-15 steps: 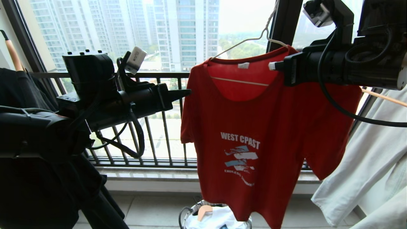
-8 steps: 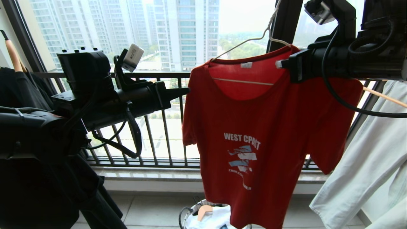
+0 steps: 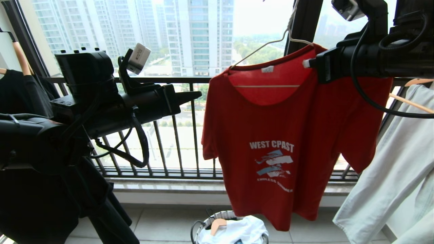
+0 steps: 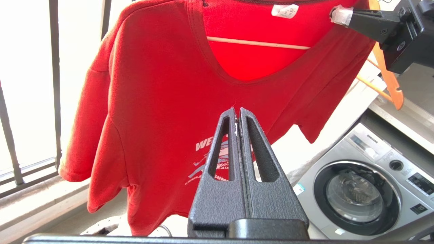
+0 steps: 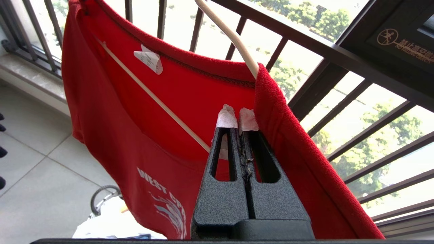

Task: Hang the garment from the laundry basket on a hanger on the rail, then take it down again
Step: Take the clothes off the clothes rack

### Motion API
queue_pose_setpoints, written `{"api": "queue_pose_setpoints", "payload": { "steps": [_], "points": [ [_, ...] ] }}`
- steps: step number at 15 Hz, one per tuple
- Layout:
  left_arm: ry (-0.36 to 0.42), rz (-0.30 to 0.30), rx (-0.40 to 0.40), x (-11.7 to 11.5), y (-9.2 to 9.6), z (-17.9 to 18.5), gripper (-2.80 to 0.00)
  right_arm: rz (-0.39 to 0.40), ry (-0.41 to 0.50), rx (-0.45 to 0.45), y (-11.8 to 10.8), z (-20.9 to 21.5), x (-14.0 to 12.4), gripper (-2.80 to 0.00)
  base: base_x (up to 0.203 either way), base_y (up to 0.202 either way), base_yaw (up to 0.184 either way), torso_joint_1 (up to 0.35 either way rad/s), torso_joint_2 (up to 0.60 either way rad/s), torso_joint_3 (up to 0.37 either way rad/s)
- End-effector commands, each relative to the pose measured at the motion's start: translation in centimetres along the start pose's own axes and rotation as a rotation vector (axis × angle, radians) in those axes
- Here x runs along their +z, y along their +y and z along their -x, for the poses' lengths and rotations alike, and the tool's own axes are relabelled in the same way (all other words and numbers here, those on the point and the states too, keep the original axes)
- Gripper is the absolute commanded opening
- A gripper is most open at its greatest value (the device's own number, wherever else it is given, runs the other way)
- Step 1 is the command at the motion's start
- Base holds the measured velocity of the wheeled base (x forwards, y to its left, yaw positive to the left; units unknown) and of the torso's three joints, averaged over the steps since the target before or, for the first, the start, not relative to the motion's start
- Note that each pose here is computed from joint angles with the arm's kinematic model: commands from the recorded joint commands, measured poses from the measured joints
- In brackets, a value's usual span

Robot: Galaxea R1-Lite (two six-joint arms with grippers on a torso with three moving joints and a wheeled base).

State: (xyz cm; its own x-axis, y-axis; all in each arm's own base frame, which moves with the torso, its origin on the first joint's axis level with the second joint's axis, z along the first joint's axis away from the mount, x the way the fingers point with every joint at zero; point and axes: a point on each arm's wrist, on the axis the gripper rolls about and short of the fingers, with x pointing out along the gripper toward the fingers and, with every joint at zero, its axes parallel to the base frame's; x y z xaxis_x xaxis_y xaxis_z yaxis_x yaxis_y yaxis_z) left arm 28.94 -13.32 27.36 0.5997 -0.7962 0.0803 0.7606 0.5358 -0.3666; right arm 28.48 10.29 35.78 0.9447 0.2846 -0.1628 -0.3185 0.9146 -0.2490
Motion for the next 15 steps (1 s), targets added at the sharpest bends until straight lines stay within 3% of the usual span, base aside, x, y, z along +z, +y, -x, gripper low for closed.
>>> {"api": "queue_pose_setpoints", "payload": {
  "steps": [1, 10, 15],
  "points": [
    [-0.002, 0.001, -0.004, 0.0, 0.0, 0.0, -2.8, 0.009, 0.006, -0.005, -0.2, -0.1, -0.1, -2.8, 0.0, 0.0, 0.0, 0.0, 0.0, 0.0],
    [0.005, 0.004, -0.006, -0.2, 0.1, -0.2, -2.8, 0.008, 0.031, -0.065, -1.6, 0.8, -0.3, -2.8, 0.0, 0.0, 0.0, 0.0, 0.0, 0.0],
    [0.006, 0.005, -0.004, -0.2, 0.2, -0.3, -2.8, -0.037, 0.069, -0.02, -1.1, 2.6, -1.8, -2.8, 0.0, 0.0, 0.0, 0.0, 0.0, 0.0]
  ]
}}
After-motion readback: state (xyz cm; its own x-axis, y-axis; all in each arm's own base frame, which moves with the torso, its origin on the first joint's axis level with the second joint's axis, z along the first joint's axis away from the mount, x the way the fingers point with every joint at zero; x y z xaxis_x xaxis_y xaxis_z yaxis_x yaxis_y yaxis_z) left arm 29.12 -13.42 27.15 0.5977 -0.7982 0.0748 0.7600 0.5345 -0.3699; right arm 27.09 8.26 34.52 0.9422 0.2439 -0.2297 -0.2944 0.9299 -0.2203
